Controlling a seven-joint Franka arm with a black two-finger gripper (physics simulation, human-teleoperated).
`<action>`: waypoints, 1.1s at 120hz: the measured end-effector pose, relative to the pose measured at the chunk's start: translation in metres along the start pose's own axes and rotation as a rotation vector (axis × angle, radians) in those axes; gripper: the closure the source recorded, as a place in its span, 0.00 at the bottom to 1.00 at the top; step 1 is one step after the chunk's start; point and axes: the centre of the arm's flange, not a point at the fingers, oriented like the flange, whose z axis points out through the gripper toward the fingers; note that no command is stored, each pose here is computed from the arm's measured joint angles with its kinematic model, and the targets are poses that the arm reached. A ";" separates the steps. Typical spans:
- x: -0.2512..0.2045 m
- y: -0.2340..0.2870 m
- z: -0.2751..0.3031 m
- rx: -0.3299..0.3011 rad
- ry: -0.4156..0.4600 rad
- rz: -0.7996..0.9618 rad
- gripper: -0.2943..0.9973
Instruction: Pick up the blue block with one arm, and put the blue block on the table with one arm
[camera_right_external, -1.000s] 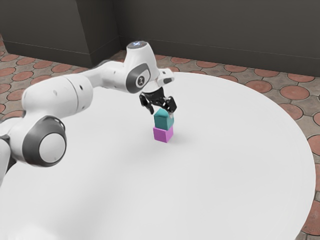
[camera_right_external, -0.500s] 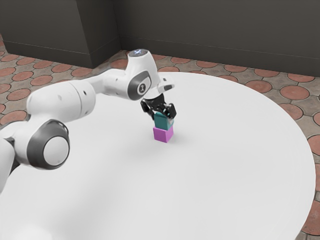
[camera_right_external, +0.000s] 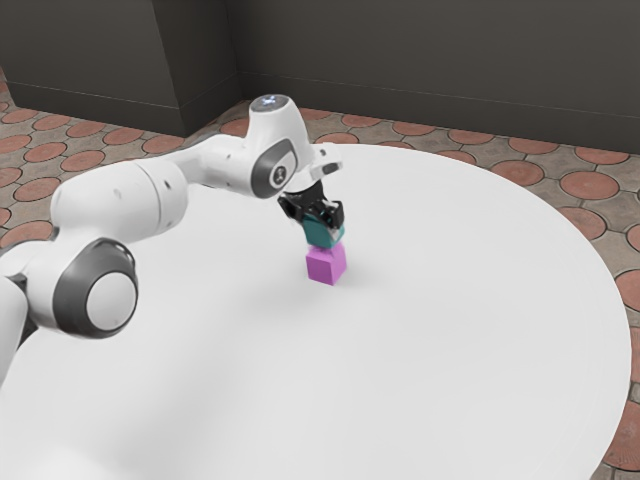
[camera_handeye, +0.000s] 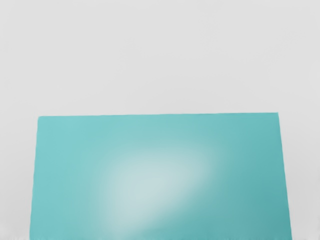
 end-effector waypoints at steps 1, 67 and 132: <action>0.000 0.000 -0.002 0.001 0.001 0.000 0.47; -0.011 0.100 -0.002 -0.023 0.016 0.149 0.47; -0.024 0.120 0.023 -0.036 0.026 0.135 0.31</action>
